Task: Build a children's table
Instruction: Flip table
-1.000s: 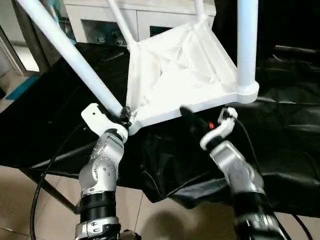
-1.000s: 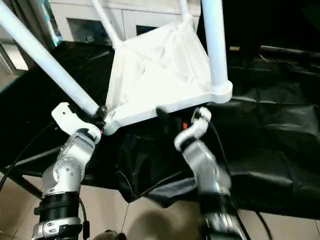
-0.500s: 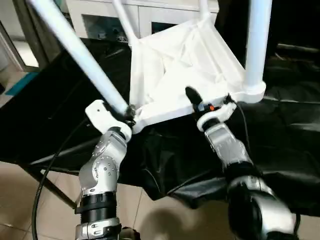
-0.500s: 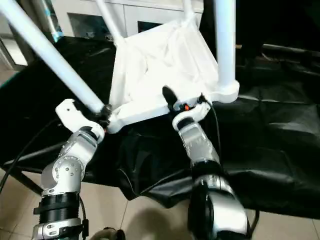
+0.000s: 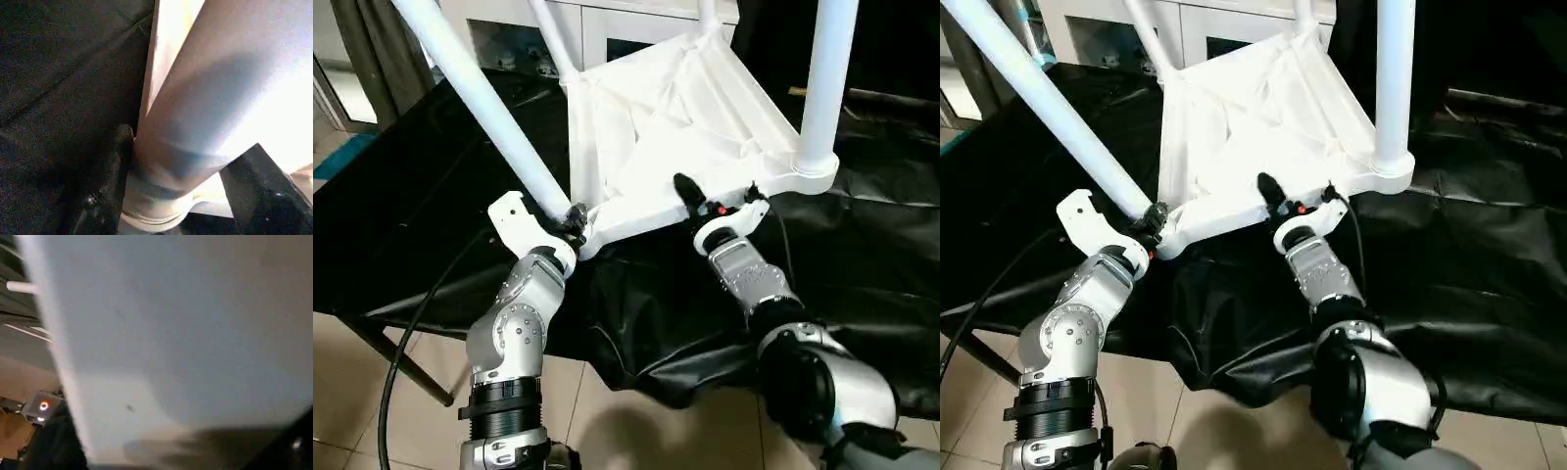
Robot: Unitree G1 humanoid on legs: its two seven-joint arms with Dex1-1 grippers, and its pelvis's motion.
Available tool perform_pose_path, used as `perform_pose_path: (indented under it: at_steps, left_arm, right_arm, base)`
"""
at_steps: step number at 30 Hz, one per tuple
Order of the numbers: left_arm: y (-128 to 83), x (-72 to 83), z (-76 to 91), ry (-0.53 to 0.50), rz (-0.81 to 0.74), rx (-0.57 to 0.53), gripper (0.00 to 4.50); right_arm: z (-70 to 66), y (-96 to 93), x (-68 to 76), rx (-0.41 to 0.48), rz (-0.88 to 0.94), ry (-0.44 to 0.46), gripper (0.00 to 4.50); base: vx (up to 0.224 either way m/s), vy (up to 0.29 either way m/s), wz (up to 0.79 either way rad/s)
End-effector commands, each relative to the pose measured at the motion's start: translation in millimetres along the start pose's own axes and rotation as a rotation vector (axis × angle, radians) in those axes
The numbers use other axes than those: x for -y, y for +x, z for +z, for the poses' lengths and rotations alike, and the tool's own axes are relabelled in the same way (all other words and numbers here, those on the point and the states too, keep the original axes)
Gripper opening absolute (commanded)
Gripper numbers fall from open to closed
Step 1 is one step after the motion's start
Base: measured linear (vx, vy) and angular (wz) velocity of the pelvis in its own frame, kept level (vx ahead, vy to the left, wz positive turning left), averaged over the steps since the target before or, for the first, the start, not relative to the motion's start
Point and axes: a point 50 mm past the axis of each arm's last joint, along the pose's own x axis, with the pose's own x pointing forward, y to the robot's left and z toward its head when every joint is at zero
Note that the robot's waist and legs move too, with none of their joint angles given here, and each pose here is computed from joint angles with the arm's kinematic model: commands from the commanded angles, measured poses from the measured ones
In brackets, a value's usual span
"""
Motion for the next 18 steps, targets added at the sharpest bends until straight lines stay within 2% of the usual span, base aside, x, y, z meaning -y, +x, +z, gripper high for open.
perform_pose_path:
  at_steps: [1, 8, 9, 10, 14, 18]
  left_arm:
    - [-8.6, 25.7, -24.7, -0.179, -0.125, -0.051, 2.54]
    - [-4.1, 24.9, -22.6, -0.162, -0.1, -0.047, 2.54]
    - [-3.7, 21.8, -23.0, -0.157, -0.077, -0.055, 3.1]
    - [-3.5, 20.2, -23.0, -0.157, -0.068, -0.056, 3.24]
    - [-5.7, 16.4, -19.1, -0.222, -0.096, -0.055, 3.46]
    - [-7.6, 7.1, -17.5, -0.219, -0.067, -0.052, 3.81]
  right_arm:
    - [10.7, 1.6, -2.6, 0.031, 0.004, -0.012, 2.94]
    - [18.0, 1.2, -2.2, 0.05, 0.005, -0.025, 2.46]
    - [18.9, 1.5, -2.4, 0.053, 0.004, -0.028, 2.31]
    - [19.3, 1.6, -2.6, 0.055, 0.004, -0.03, 2.2]
    - [22.2, 2.2, -4.4, 0.071, 0.009, -0.052, 2.03]
    - [27.5, 1.6, -5.0, 0.1, 0.014, -0.066, 1.99]
  base:
    - [0.0, 0.0, 0.0]
    - [0.0, 0.0, 0.0]
    - [0.0, 0.0, 0.0]
    - [0.0, 0.0, 0.0]
    - [0.0, 0.0, 0.0]
    - [0.0, 0.0, 0.0]
